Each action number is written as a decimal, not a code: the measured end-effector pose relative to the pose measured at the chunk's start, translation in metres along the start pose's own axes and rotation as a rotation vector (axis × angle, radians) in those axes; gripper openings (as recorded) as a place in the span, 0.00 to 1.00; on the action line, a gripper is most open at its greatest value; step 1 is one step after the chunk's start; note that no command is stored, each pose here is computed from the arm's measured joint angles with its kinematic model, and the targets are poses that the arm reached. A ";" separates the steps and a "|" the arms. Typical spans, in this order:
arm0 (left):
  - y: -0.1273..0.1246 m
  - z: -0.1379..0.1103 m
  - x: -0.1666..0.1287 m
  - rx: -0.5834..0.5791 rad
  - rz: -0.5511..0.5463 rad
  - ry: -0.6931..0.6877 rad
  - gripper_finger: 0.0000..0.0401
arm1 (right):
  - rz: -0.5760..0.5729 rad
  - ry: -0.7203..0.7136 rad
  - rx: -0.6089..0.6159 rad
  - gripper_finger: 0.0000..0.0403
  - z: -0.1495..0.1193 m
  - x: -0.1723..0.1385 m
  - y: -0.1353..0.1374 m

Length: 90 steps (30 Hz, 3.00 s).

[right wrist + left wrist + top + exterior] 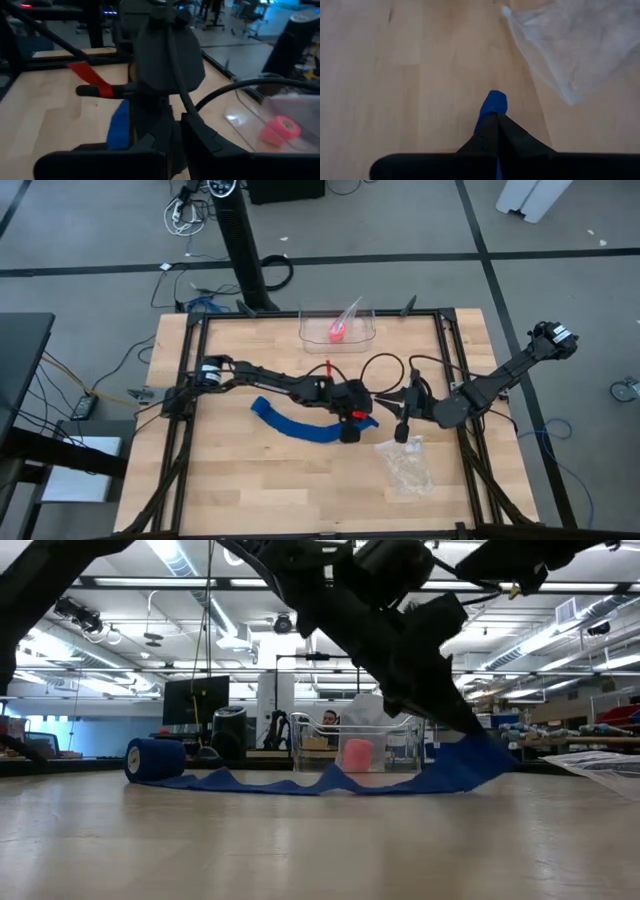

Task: Roll bandage
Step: Roll the blue bandage

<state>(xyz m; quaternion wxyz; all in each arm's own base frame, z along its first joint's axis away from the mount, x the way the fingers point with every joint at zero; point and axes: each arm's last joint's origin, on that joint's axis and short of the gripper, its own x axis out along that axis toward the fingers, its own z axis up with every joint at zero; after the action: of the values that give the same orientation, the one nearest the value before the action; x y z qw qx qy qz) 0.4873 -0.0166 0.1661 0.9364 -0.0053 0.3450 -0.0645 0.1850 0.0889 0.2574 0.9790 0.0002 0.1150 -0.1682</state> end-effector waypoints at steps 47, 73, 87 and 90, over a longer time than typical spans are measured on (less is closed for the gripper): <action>-0.050 -0.010 -0.108 -0.195 0.091 -0.100 0.01 | 0.026 0.440 0.000 0.01 -0.087 0.044 0.036; -0.164 -0.130 -0.205 -0.554 0.136 -0.396 0.00 | -0.132 0.736 0.079 0.00 -0.121 0.084 -0.001; -0.189 -0.157 -0.224 -0.796 0.309 -0.570 0.00 | -0.171 0.719 0.116 0.03 -0.124 0.067 0.012; -0.193 -0.168 -0.228 -0.844 0.311 -0.559 0.00 | -0.148 0.703 0.120 0.05 -0.121 0.063 0.015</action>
<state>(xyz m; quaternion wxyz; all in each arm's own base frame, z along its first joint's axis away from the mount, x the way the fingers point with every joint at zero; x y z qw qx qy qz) 0.1846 -0.1734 0.1954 0.9075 -0.3477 0.0748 0.2235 0.2210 0.0874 0.1249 0.8632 0.1070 0.4341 -0.2346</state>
